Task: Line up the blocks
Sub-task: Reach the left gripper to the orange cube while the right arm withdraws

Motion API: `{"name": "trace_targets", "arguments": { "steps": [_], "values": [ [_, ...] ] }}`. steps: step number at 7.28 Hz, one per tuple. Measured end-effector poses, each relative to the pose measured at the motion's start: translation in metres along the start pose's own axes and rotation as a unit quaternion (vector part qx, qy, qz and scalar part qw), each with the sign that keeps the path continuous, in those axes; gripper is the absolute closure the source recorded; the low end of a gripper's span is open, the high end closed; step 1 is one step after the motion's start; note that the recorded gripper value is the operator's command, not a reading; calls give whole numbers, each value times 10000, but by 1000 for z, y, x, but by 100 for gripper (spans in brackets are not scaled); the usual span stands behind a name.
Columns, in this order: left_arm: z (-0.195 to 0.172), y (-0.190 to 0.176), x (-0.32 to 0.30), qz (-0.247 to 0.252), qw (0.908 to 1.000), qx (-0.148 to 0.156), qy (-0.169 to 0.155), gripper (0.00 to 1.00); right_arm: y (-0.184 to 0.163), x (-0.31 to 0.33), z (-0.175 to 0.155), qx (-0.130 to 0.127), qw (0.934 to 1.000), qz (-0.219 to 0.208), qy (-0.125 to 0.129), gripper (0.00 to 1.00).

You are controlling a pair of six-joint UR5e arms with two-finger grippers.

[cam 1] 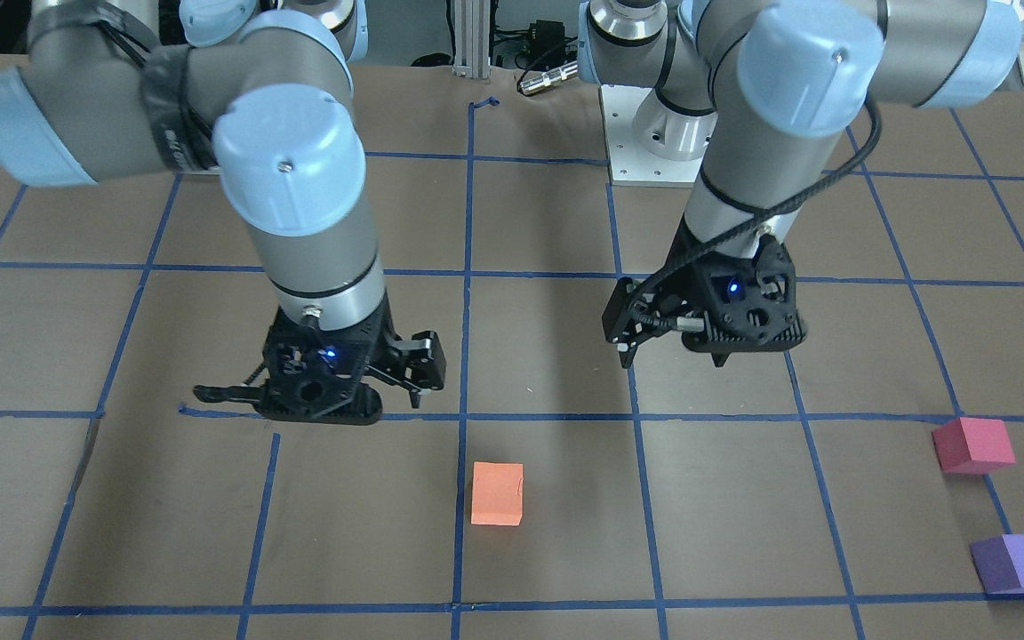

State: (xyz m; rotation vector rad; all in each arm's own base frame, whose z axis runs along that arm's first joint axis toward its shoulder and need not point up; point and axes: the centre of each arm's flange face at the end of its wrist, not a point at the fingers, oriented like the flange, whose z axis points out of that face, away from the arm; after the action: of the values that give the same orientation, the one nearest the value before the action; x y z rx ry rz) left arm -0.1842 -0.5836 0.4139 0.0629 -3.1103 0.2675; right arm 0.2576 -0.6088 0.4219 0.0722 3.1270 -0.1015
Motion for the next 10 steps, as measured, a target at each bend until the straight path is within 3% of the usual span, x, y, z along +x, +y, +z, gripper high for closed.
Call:
{"name": "trace_targets", "arguments": {
  "steps": [2, 4, 5, 8, 9, 10],
  "values": [
    [50, -20, 44, 15, 10000, 53, 41, 0, 21, 48, -25, -156, 9997, -198, 48, 0],
    [91, -36, 73, 45, 10000, 8, -1, 0, 46, 62, -25, -219, 9996, -196, 44, 0],
    [109, -42, 86, 99, 9999, -15, -77, 0, 50, 68, -28, -189, 9996, -162, 104, 0],
    [148, -50, 106, 195, 9997, 10, -139, 0, 55, 100, -49, 45, 9972, -56, 750, 0],
    [158, -50, 111, 215, 9997, 16, -131, 0, 61, 103, -56, 71, 9967, -55, 807, 0],
    [166, -49, 116, 238, 9996, -6, -129, 0, 67, 102, -62, 40, 9977, -110, 670, 0]
  ]
}}
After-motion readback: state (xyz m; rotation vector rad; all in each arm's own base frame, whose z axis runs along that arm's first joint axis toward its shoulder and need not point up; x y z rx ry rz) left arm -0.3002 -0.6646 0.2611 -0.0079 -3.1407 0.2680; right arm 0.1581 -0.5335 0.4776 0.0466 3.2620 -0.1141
